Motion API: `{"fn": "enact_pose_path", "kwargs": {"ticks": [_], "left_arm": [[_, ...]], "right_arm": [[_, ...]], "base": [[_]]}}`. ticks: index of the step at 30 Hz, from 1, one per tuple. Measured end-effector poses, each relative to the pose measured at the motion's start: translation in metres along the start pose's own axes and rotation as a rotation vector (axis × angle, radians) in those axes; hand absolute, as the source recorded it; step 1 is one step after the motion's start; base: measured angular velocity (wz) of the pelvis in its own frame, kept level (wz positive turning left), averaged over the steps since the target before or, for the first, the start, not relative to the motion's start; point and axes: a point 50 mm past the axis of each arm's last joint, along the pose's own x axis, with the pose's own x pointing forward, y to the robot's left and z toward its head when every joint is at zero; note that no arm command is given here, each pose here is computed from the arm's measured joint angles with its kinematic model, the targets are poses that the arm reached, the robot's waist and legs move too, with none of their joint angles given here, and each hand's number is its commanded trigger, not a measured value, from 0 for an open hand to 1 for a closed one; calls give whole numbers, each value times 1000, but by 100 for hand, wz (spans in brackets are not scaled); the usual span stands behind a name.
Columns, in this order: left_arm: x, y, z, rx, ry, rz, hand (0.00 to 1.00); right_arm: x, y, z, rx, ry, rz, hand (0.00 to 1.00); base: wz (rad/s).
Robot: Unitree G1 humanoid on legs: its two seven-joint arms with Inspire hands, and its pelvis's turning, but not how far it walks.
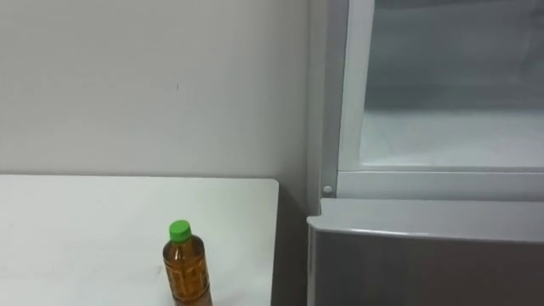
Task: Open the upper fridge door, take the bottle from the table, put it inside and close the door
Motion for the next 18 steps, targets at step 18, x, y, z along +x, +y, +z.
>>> {"fn": "enact_pose_path", "kwargs": {"ticks": [18], "left_arm": [[-29,28,-95,351,382,-64,0]], "right_arm": [[2,6,8,-36,-27,33,0]], "base": [[0]]}}
